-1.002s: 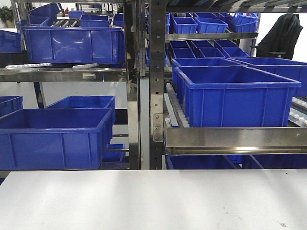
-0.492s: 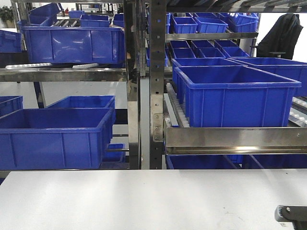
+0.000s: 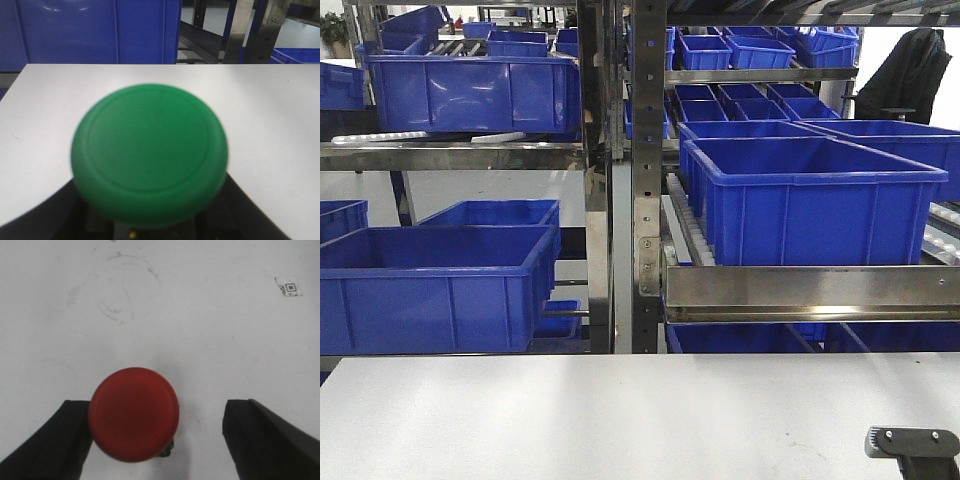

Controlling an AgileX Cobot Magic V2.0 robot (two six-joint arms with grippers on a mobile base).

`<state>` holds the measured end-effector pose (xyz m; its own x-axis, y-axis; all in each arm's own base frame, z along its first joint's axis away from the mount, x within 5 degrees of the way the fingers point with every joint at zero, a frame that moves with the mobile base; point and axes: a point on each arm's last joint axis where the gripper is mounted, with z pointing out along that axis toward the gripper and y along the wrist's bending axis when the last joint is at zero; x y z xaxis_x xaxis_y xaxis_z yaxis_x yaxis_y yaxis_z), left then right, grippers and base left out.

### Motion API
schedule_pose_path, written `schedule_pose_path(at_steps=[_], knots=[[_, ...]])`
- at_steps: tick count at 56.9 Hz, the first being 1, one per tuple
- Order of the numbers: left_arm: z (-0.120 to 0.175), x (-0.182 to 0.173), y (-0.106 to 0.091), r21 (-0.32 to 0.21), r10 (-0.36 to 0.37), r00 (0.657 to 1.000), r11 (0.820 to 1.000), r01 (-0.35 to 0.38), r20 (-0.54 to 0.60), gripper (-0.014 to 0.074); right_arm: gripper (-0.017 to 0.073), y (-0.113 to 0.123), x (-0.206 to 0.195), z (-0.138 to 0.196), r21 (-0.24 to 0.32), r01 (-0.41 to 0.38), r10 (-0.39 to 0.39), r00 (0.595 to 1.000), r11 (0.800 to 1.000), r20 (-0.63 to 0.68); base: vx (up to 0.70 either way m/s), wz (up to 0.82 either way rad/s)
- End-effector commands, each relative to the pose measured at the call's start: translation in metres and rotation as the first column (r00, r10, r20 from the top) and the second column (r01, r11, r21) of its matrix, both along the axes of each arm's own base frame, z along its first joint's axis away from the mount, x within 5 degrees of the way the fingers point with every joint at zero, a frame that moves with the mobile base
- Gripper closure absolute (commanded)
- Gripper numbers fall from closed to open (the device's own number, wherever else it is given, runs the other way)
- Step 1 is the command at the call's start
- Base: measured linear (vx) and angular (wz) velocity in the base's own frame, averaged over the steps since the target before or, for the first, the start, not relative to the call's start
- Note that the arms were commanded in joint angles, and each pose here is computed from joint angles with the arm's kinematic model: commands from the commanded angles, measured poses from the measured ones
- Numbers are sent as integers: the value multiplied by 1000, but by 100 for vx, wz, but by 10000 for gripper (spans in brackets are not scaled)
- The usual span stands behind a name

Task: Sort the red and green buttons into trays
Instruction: 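Lift both held buttons up off the white table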

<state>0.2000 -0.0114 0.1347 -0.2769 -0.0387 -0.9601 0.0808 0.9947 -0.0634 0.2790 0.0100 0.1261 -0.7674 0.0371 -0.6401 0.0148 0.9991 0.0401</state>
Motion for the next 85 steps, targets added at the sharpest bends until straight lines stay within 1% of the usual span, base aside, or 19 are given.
schedule_pose_path(at_steps=[1,8,15,21,27,36,44,48,52,55,59,63,69,74,76,77,79,81,85], knots=[[25,5,-1,-41,4,973,999,6,229,596,-14,0,12,12,-14,-20,21,993,1000,114,0,0],[25,5,-1,-81,14,974,997,4,224,596,15,0,14,4,-15,-22,24,995,1000,96,0,0],[25,5,-1,-81,14,974,997,5,224,596,64,0,18,1,-14,-22,24,991,1000,133,0,0],[25,5,-1,-81,14,974,997,5,224,596,122,0,18,-3,-14,-22,24,992,1000,126,0,0],[26,5,-1,-82,14,973,997,6,232,596,204,0,17,-6,-14,-22,23,994,1000,107,0,0],[28,5,-1,-84,11,965,996,11,261,596,332,0,18,-5,-14,-22,23,993,1000,112,0,0],[30,5,-4,-83,-18,961,996,42,276,596,461,0,18,0,-14,-24,26,991,1000,128,0,0],[30,5,-5,-103,-24,961,993,55,275,596,511,2,17,7,-21,-38,41,987,999,155,0,0],[30,5,-6,-127,-25,962,990,62,272,596,551,6,16,20,-42,-79,86,977,996,195,0,0],[30,5,-6,-126,-33,962,990,70,272,596,575,8,14,34,-65,-112,124,965,992,233,0,0],[32,4,-9,-120,-59,958,988,96,281,596,574,11,11,48,-87,-139,157,950,986,268,0,0],[38,3,-10,-113,-78,948,987,118,310,596,574,10,6,64,-96,-137,160,938,986,306,0,0],[52,6,-10,-128,-67,933,984,120,355,596,573,9,-1,82,-101,-127,154,927,987,343,0,0],[70,14,-10,-128,-63,922,984,120,383,596,571,8,-8,97,-106,-121,153,915,987,372,0,0],[79,19,-10,-123,-61,922,986,116,381,596,571,8,-11,103,-108,-119,152,910,987,385,0,0],[82,21,-9,-117,-59,930,987,109,363,596,571,8,-12,105,-109,-117,151,908,987,390,0,0],[89,25,-9,-107,-57,934,989,100,354,596,571,7,-15,110,-110,-115,150,904,987,401,0,0],[99,30,-9,-91,-58,938,991,94,341,596,571,7,-18,116,-112,-112,149,897,987,417,0,0],[123,37,-9,-53,-70,936,994,94,344,596,571,7,-25,128,-115,-106,148,878,988,455,0,0]])
